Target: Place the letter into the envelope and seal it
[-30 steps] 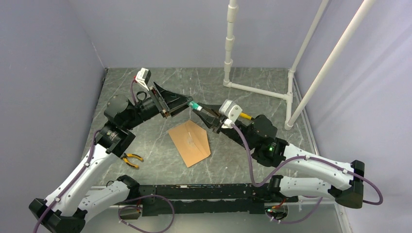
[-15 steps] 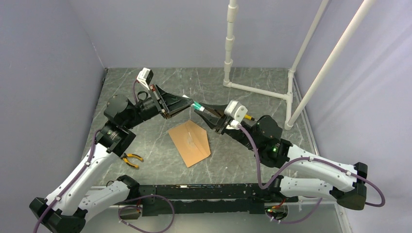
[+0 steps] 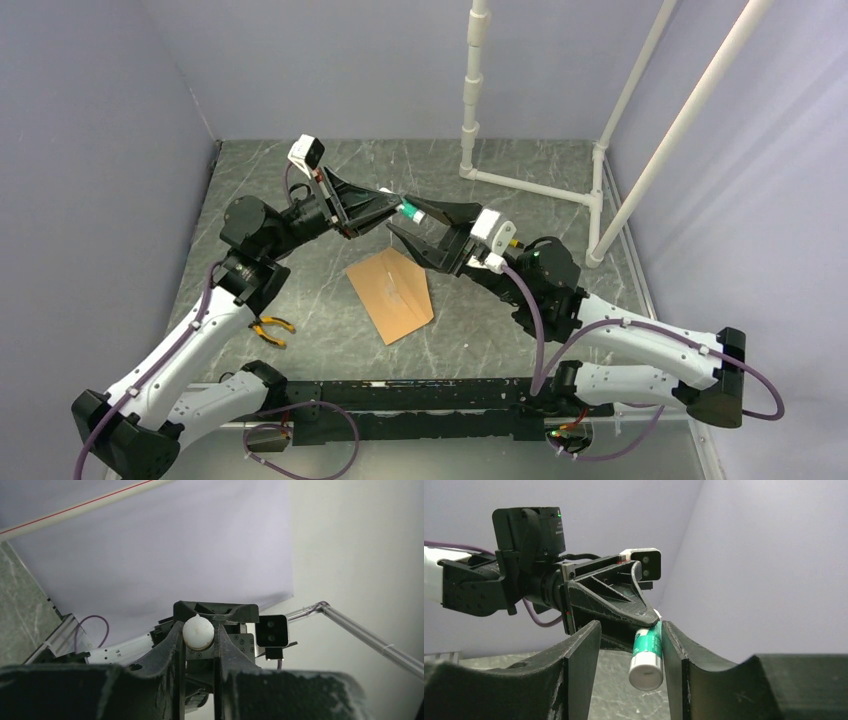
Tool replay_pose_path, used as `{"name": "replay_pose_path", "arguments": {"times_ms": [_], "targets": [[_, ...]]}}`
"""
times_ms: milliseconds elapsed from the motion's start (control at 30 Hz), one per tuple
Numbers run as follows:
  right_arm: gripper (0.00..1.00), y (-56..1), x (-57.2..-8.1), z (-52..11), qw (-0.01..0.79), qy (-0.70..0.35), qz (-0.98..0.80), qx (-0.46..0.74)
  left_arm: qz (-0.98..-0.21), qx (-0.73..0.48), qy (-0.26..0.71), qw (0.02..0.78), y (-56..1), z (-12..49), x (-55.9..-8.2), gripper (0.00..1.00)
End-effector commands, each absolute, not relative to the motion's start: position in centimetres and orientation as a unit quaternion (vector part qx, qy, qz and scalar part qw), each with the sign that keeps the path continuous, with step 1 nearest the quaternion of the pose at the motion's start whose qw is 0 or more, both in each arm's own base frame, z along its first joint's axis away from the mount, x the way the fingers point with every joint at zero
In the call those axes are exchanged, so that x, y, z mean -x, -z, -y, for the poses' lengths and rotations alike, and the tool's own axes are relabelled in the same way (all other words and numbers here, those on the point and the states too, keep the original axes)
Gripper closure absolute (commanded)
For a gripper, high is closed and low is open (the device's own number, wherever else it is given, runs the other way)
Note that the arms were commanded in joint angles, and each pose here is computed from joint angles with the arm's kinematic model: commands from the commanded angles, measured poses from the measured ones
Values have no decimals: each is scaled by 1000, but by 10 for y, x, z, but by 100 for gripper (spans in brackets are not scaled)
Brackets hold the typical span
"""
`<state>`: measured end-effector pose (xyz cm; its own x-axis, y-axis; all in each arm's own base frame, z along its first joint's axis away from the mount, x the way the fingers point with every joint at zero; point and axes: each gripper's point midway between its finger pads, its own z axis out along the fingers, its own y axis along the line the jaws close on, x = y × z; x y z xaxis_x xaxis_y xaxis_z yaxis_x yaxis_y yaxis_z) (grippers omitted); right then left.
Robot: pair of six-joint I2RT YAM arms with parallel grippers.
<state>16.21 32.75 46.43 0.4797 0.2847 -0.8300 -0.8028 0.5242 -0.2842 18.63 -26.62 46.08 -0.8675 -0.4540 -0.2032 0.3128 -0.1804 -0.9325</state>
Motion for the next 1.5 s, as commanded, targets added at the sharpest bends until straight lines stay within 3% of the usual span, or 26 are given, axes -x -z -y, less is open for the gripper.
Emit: {"name": "replay_pose_path", "arguments": {"times_ms": [0, 300, 533, 967, 1167, 1467], "targets": [[49, -498, -148, -331, 808, -371, -312, 334, -546, 37, 802, 241, -487, 259, -169, 98], [47, -505, -156, -336, 818, -368, -310, 315, -522, 23, 815, 250, -501, 251, -156, 98], [62, -510, -155, -340, 820, -364, -300, 324, -522, 31, 817, 243, -495, 252, -159, 98], [53, -506, -176, -339, 836, -322, -326, 302, -517, 37, 822, 237, -492, 252, -162, 98], [74, -504, -178, -341, 835, -321, -331, 302, -522, 37, 819, 237, -490, 253, -162, 98], [90, -511, -176, -336, 833, -329, -333, 295, -534, 40, 809, 244, -484, 254, -164, 95]]}}
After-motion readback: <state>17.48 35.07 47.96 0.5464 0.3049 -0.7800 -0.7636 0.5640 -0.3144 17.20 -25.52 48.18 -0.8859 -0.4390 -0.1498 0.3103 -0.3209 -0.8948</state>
